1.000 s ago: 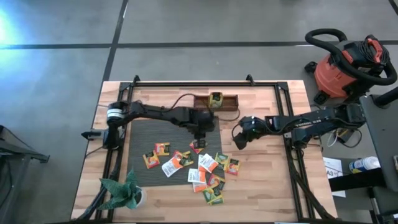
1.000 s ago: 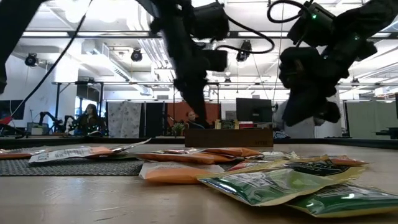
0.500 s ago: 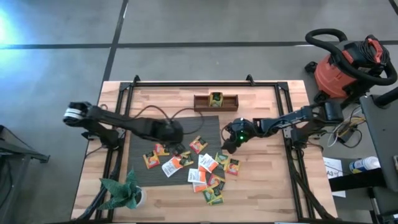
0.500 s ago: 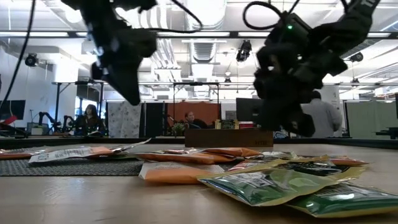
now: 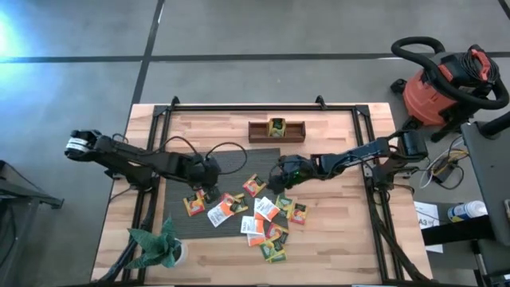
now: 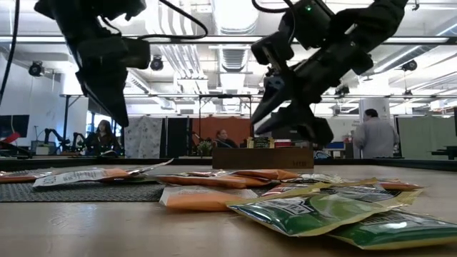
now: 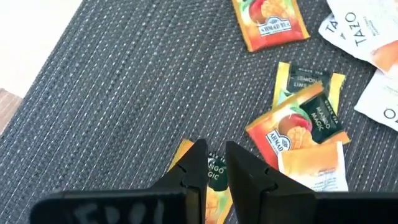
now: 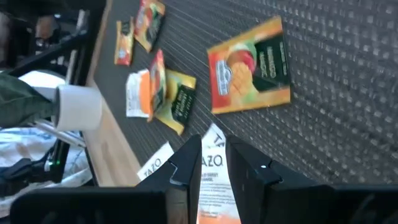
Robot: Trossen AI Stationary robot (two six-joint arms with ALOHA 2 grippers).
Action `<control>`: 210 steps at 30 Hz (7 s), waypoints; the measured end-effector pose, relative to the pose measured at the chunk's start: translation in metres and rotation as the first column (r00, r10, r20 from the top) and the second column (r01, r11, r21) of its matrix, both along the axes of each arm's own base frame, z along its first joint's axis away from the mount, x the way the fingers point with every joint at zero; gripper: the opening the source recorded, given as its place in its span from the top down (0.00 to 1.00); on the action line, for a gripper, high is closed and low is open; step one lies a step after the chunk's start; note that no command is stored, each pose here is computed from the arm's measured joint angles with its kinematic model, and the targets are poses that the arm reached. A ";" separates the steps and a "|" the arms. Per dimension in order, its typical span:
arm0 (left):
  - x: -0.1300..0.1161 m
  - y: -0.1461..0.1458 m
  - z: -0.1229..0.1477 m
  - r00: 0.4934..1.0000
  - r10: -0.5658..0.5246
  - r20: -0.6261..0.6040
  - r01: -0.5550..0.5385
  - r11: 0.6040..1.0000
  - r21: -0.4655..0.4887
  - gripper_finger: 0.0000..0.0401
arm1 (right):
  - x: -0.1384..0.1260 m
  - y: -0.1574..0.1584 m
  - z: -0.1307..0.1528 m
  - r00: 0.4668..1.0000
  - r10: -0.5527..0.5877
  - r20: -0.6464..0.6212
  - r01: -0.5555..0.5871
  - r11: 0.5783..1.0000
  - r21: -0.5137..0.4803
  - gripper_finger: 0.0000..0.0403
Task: Pick & Place Tea
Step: Put the white tea bag into the left section of the wooden organizer
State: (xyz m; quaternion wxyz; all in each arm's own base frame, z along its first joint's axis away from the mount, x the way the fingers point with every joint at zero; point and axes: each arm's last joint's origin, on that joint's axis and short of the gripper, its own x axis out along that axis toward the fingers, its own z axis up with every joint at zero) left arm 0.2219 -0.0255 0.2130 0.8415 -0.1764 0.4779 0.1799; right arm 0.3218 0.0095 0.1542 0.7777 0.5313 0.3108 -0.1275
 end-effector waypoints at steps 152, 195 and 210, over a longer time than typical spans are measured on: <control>0.131 0.044 0.008 0.946 -0.320 0.044 0.322 0.946 -0.043 1.00 | -0.002 0.060 -0.018 0.984 -0.158 -0.086 0.133 0.961 -0.244 0.82; 0.165 0.230 0.010 0.481 -0.585 -0.653 0.877 0.308 0.369 1.00 | -0.035 0.033 0.029 0.954 -0.268 -0.131 0.203 0.906 -0.372 0.82; 0.171 0.235 0.010 0.519 -0.568 -0.639 0.853 0.304 0.423 0.99 | -0.035 0.019 0.024 0.946 -0.284 -0.158 0.212 0.907 -0.364 0.82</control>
